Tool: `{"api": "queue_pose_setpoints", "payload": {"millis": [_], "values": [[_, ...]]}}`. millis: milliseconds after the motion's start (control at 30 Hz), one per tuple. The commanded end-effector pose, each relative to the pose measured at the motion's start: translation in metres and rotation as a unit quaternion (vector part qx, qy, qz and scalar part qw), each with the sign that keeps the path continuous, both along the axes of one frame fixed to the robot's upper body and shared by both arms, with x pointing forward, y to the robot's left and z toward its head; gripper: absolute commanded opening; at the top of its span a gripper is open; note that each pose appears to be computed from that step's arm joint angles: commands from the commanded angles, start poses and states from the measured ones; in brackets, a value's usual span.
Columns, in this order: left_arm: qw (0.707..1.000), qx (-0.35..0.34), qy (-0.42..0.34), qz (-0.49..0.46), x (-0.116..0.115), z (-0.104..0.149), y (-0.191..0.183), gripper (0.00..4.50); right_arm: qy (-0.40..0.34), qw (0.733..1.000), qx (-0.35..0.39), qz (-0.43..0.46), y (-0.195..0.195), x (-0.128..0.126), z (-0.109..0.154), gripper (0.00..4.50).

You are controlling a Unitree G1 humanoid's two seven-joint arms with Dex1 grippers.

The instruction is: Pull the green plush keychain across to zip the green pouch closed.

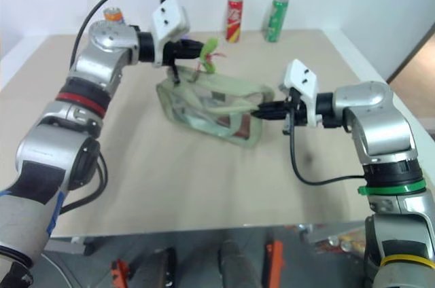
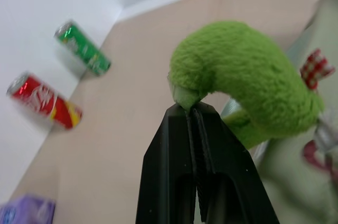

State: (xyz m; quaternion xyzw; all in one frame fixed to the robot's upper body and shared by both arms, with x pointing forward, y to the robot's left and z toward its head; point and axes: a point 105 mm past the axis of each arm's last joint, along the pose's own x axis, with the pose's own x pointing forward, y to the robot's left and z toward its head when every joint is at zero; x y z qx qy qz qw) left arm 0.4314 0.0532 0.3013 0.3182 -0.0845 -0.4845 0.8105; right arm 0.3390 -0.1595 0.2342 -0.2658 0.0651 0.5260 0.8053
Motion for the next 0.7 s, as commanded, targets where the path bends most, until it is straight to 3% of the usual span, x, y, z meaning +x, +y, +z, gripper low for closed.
{"api": "queue_pose_setpoints", "payload": {"millis": [33,200,600,667,700], "values": [[1.0,-0.003,-0.012,-0.001,-0.001,0.007,0.0,0.03,-0.016,1.0,0.005,0.014,0.006,-0.002,0.007,0.0],[1.0,-0.01,-0.007,-0.016,-0.004,0.006,-0.006,0.03,-0.016,1.0,0.007,0.015,0.007,-0.001,0.007,0.0],[0.996,-0.069,0.006,-0.058,-0.016,0.026,-0.017,3.94,-0.017,1.0,0.004,0.013,0.006,-0.001,0.009,0.0],[0.996,-0.068,0.006,-0.064,-0.017,0.026,-0.019,4.47,-0.019,1.0,0.004,0.013,0.007,-0.001,0.01,0.0],[0.996,-0.068,0.006,-0.064,-0.018,0.026,-0.02,4.47,-0.019,1.0,0.004,0.014,0.007,0.0,0.01,0.0]]}}
